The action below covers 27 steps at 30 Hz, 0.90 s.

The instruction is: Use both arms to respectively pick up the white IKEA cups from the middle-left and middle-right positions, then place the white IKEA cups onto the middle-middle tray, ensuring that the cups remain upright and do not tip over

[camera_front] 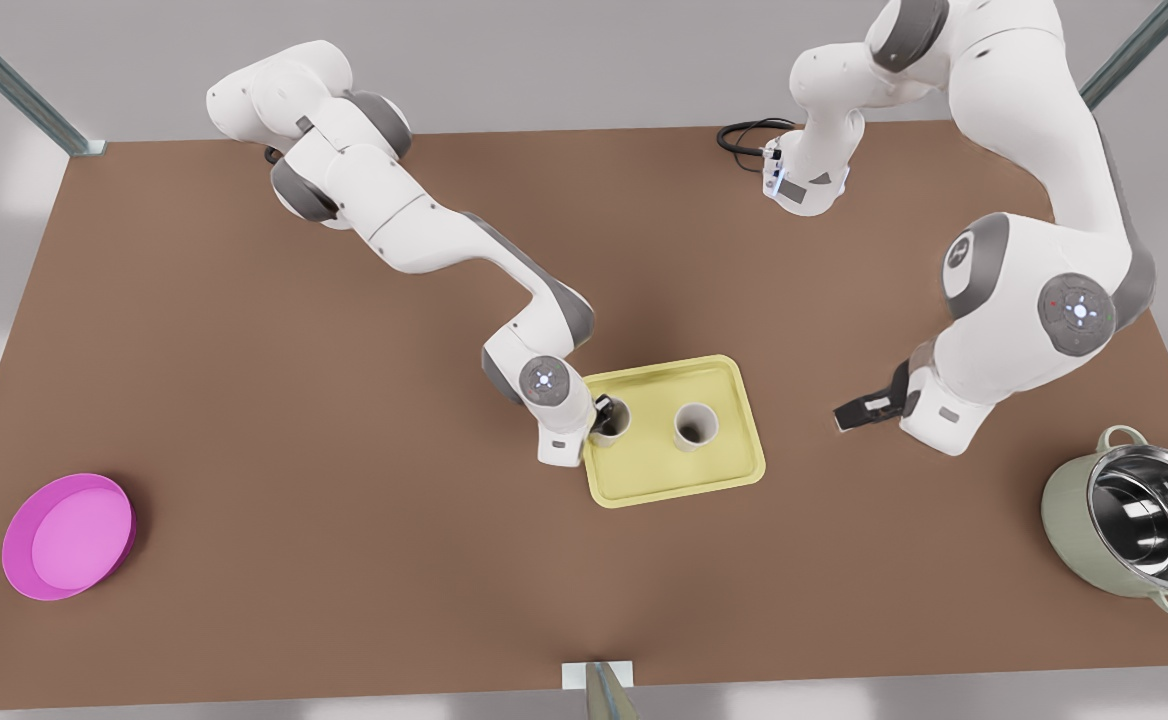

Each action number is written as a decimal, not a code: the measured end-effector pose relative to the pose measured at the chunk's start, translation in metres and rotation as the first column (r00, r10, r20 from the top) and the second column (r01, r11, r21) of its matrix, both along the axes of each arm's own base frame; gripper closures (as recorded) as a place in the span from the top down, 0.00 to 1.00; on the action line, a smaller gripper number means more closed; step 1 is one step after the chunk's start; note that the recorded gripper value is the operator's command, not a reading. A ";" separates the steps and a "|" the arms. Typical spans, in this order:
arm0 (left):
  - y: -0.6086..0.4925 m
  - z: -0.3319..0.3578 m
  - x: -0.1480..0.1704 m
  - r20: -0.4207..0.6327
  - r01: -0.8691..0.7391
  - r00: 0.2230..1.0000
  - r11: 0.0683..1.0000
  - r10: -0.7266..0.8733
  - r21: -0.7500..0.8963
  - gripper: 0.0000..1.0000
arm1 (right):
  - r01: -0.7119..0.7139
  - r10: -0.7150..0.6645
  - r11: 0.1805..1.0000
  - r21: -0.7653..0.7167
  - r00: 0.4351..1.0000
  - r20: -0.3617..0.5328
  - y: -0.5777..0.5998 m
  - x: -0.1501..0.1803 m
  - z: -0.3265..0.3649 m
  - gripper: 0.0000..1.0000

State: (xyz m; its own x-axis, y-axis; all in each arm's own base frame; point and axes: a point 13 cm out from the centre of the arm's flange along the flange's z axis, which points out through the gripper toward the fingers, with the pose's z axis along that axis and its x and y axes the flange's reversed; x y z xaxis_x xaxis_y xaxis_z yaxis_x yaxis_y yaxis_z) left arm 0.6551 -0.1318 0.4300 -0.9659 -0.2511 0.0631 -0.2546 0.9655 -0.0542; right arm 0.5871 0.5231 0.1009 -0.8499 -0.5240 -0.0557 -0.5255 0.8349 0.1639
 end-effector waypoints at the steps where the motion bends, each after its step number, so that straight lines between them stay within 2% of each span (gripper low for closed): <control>1: 0.026 0.012 -0.017 -0.020 -0.009 1.000 0.998 0.010 0.070 1.00 | 0.014 -0.014 1.000 -0.002 1.000 0.001 -0.001 0.001 0.000 1.00; 4: 0.081 0.027 -0.057 -0.090 -0.017 0.995 0.988 0.031 0.154 1.00 | 0.058 -0.058 0.998 0.005 0.998 -0.002 -0.004 0.005 0.006 1.00; 10: 0.086 0.032 -0.092 -0.217 0.086 0.975 0.987 -0.056 0.135 1.00 | 0.098 -0.098 0.995 0.014 0.995 -0.013 -0.009 0.002 0.035 1.00; 14: 0.082 0.034 -0.113 -0.293 0.143 0.950 0.985 -0.111 0.092 1.00 | 0.104 -0.104 0.995 -0.001 0.995 0.001 -0.026 -0.004 0.133 1.00; 16: 0.084 0.037 -0.119 -0.316 0.161 0.940 0.984 -0.128 0.079 1.00 | 0.186 -0.187 0.981 -0.051 0.982 -0.025 -0.101 0.023 0.182 1.00; 19: 0.088 0.041 -0.127 -0.341 0.184 0.928 0.981 -0.152 0.062 1.00 | 0.343 -0.362 0.911 -0.229 0.931 -0.046 -0.288 0.069 0.204 1.00; 21: 0.087 0.042 -0.133 -0.359 0.202 0.918 0.978 -0.170 0.051 1.00 | 0.420 -0.443 0.854 -0.308 0.897 -0.006 -0.381 0.075 0.244 1.00; 24: 0.087 0.046 -0.138 -0.366 0.224 0.910 0.974 -0.195 0.039 1.00 | 0.507 -0.506 0.795 -0.332 0.857 0.095 -0.452 0.041 0.351 1.00; 27: 0.085 0.048 -0.141 -0.372 0.246 0.902 0.969 -0.218 0.030 1.00 | 0.549 -0.562 0.767 -0.332 0.824 0.067 -0.491 -0.018 0.392 1.00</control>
